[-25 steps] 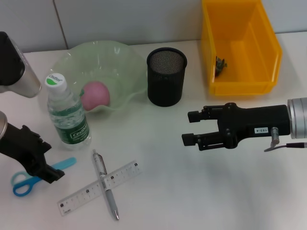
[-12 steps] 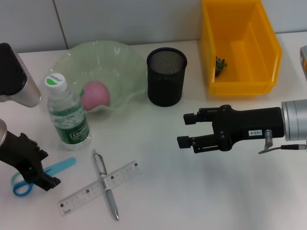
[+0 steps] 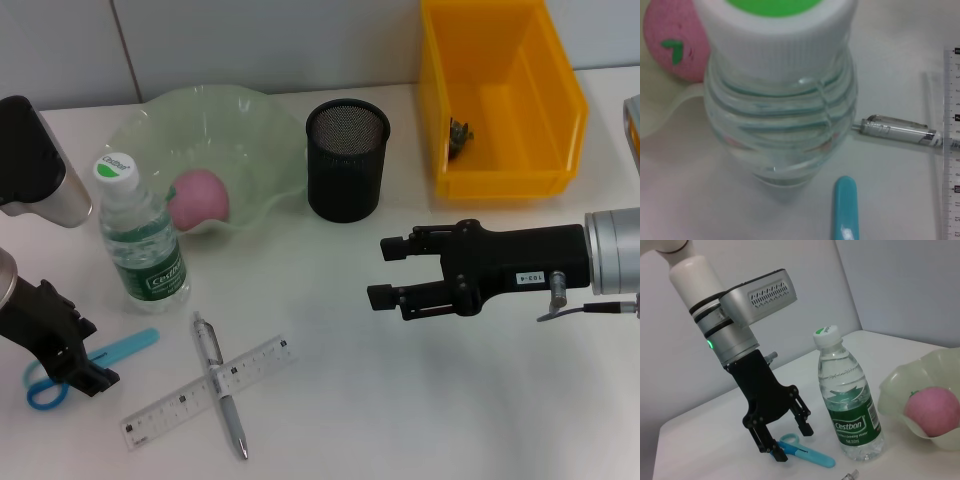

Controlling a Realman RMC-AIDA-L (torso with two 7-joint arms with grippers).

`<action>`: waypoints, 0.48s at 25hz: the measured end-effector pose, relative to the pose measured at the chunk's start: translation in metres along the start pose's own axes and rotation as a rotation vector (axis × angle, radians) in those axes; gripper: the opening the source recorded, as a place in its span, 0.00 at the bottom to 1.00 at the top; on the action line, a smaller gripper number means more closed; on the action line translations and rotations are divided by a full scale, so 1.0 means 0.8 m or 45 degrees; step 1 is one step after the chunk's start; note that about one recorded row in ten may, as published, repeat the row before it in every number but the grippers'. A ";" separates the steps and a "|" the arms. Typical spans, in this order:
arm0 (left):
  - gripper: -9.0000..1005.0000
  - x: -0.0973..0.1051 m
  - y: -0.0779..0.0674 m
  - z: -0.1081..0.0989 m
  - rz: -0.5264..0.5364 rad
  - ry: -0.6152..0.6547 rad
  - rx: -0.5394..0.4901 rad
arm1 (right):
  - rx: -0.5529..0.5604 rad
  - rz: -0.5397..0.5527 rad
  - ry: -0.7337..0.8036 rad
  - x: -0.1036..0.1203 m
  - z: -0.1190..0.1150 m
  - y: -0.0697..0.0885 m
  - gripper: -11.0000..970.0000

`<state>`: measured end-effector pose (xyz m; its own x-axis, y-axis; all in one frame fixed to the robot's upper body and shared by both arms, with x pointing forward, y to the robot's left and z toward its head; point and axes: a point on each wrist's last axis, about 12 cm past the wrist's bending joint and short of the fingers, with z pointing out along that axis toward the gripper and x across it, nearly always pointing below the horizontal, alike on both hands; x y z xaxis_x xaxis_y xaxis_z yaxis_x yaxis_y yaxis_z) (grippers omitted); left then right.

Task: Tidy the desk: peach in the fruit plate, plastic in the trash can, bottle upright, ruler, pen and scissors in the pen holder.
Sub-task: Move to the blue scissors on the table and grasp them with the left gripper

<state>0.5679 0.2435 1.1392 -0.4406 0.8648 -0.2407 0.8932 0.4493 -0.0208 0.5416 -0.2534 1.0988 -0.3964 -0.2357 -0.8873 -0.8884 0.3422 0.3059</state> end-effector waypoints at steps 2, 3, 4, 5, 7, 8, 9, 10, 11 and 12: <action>0.73 0.000 0.000 0.000 0.003 0.004 -0.002 | 0.000 0.000 0.000 0.000 0.000 0.000 0.80; 0.71 0.000 0.000 0.000 0.005 0.005 -0.007 | 0.000 -0.001 0.000 0.000 0.000 0.000 0.80; 0.71 0.000 0.000 0.000 0.005 0.005 -0.007 | 0.000 -0.001 0.000 0.000 0.000 0.000 0.80; 0.71 0.000 0.001 0.000 0.006 0.006 -0.009 | 0.000 -0.001 0.000 0.000 0.000 0.000 0.80; 0.71 0.000 0.001 0.000 0.009 0.007 -0.012 | 0.000 -0.001 0.006 0.001 0.000 0.000 0.80; 0.71 0.000 0.001 0.000 0.009 0.007 -0.012 | 0.001 -0.001 0.009 0.001 0.000 0.000 0.80; 0.71 0.000 0.001 0.000 0.009 0.007 -0.012 | 0.001 -0.001 0.009 0.001 0.000 0.000 0.80; 0.72 -0.001 0.000 0.001 0.012 0.008 -0.012 | 0.001 -0.001 0.010 0.001 -0.001 0.000 0.80; 0.72 -0.002 -0.001 0.002 0.022 0.011 -0.013 | 0.001 -0.001 0.011 0.001 -0.001 0.000 0.80; 0.71 -0.002 -0.001 0.002 0.022 0.011 -0.013 | 0.001 -0.001 0.011 0.001 -0.001 0.000 0.80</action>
<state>0.5685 0.2413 1.1382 -0.4261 0.8742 -0.2327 0.8996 0.4367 -0.0068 0.5411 -0.2542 1.0979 -0.3979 -0.2439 -0.8844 -0.8884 0.3428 0.3052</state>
